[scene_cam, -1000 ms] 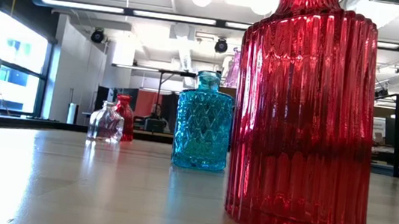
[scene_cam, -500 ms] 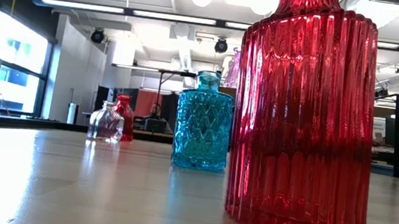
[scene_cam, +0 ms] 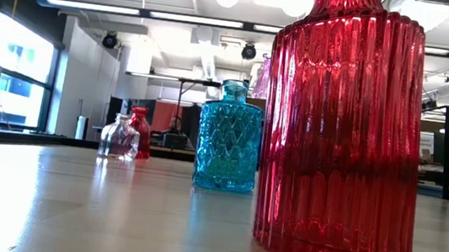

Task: Sort vases onto shelf
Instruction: Put the top blue vase on the shelf aligned with the blue vase

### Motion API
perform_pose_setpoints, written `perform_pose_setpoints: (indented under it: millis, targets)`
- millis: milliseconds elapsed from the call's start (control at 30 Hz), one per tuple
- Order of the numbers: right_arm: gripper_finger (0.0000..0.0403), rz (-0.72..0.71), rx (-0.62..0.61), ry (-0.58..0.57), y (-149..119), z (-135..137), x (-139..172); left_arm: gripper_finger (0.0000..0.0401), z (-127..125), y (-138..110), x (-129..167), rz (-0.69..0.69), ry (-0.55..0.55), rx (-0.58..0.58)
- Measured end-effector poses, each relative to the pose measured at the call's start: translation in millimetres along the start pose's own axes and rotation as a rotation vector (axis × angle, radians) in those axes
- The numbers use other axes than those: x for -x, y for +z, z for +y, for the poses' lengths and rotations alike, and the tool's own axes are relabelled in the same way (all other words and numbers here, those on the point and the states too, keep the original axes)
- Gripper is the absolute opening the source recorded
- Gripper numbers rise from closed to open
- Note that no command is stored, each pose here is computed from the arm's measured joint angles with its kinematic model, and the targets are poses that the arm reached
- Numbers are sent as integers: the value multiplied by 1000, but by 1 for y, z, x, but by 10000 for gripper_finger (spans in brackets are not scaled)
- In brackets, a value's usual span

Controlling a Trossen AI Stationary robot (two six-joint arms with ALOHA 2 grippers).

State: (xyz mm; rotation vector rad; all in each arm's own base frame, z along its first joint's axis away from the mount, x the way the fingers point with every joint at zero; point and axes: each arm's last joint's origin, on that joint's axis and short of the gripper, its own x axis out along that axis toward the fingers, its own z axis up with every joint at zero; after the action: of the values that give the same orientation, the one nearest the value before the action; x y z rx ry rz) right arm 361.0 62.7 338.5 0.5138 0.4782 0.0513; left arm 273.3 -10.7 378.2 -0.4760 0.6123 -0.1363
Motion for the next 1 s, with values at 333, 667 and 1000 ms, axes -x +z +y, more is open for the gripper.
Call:
perform_pose_setpoints:
  millis: [333, 667, 1000]
  targets:
    - [266, 6, -9, 0, 0, 0, 0, 47, 1, 0, -4, 5, 0, 32]
    - [266, 20, -4, -5, -2, 0, 0, 50, 2, 0, -9, 27, -14, 1]
    - [266, 19, -7, -11, -2, -1, 0, 103, 5, 0, -8, 26, -5, 34]
